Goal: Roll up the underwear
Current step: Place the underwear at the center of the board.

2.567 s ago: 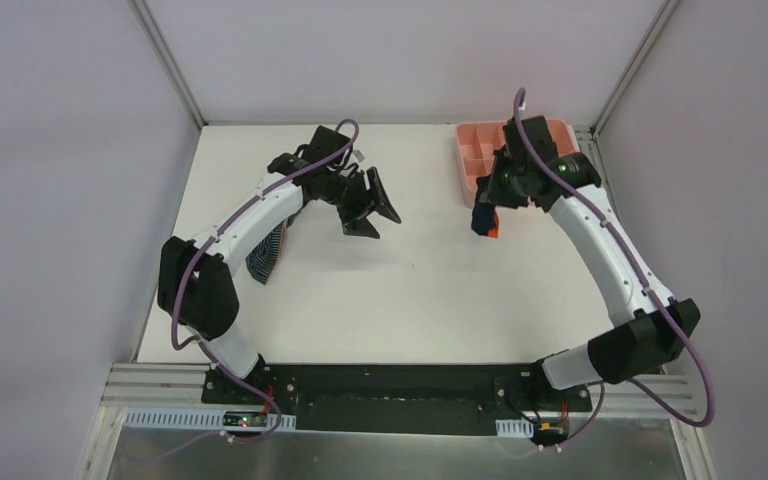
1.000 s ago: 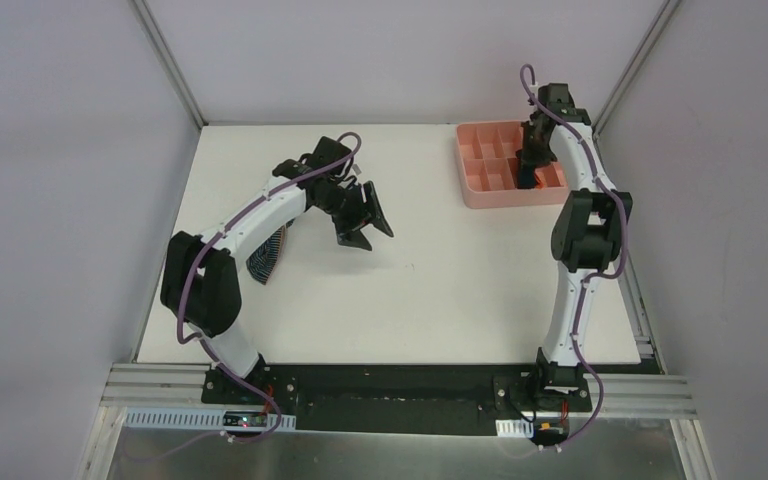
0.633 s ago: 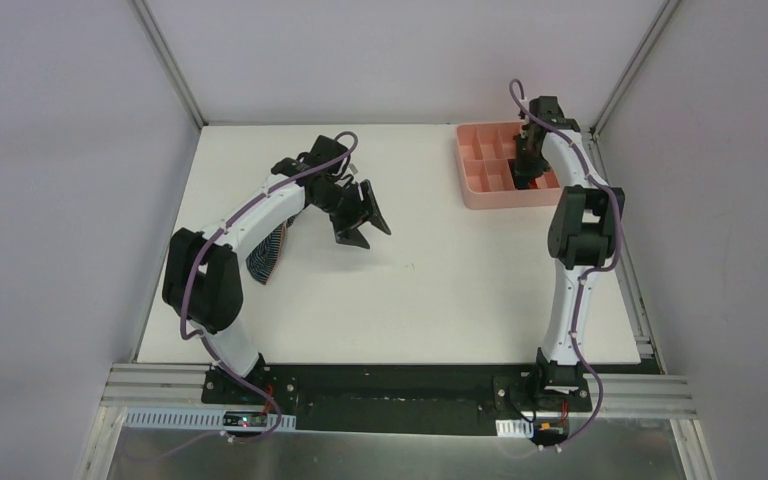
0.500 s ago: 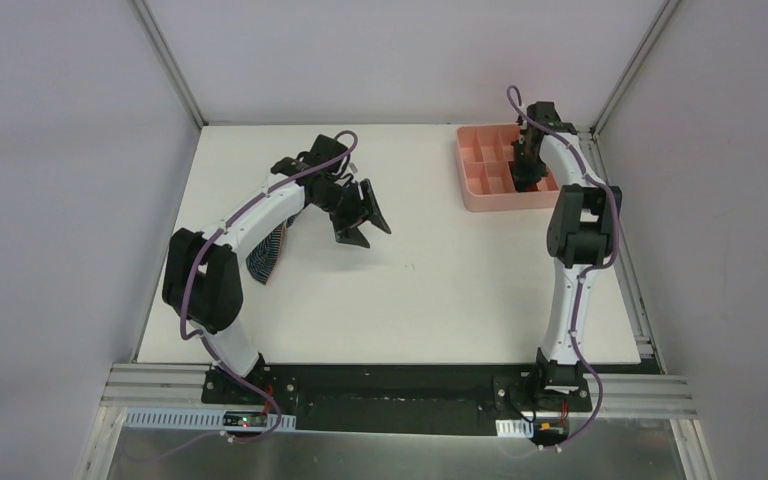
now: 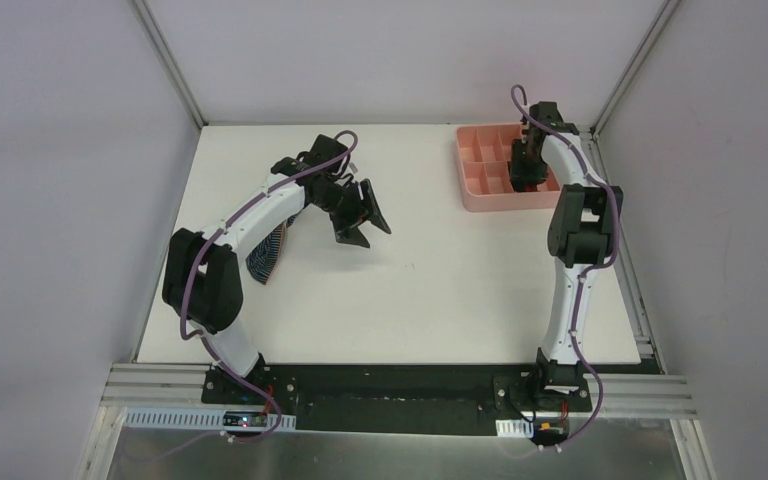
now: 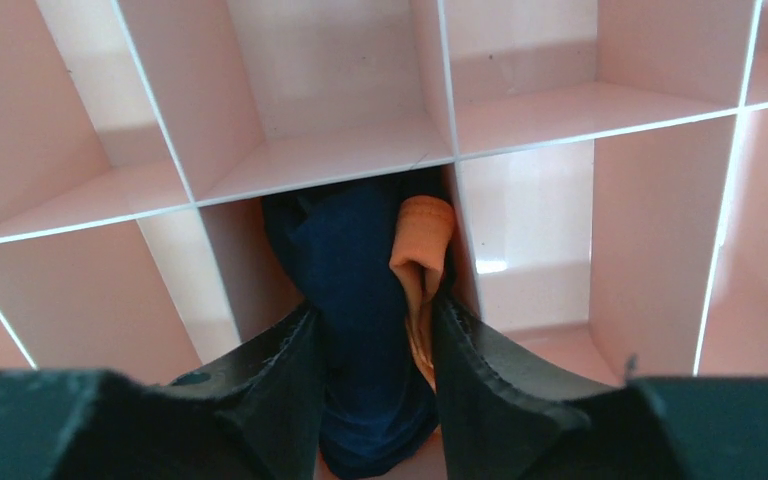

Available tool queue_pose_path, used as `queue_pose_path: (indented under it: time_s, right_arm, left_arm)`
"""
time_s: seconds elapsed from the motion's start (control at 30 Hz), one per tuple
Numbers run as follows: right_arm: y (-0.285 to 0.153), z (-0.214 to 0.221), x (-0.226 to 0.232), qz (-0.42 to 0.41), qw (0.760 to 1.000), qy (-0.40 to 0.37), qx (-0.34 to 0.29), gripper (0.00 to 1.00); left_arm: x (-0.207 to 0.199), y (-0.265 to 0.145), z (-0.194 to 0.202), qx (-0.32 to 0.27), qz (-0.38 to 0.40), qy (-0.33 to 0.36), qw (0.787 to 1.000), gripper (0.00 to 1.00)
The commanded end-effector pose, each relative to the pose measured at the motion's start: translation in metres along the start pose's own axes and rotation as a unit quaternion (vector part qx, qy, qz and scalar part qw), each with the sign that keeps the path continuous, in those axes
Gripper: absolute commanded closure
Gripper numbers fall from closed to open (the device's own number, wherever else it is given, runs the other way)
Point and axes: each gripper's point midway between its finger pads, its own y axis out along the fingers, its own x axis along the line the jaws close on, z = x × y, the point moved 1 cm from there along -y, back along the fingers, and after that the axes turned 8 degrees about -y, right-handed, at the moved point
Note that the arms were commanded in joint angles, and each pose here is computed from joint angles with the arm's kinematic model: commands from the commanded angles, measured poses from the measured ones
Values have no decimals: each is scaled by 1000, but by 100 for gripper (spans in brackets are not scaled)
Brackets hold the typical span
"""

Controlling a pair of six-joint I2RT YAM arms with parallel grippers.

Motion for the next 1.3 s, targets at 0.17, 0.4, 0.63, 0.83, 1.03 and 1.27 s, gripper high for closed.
queue_pose_path:
  time_s: [0.17, 0.4, 0.63, 0.83, 1.03, 1.27]
  right_arm:
    - [-49, -33, 4, 2, 997, 43, -58, 52]
    - [-84, -43, 1, 6, 995, 49, -87, 50]
    - [-120, -40, -6, 31, 992, 56, -108, 44]
    - [-180, -28, -1, 41, 981, 97, -163, 44]
    - [-222, 13, 56, -11, 976, 89, -196, 40]
    - [-235, 82, 115, -93, 976, 82, -178, 39]
  left_arm:
    - [-3, -14, -2, -17, 9, 8, 1000, 41]
    - [-1, -20, 1, -24, 9, 16, 1000, 41]
    - [-3, -42, -9, -71, 15, 38, 997, 35]
    - [15, -74, -34, -122, 6, -5, 992, 30]
    - [83, -99, -68, -216, -110, -60, 968, 30]
    - [146, -99, -123, -275, -283, -52, 917, 25]
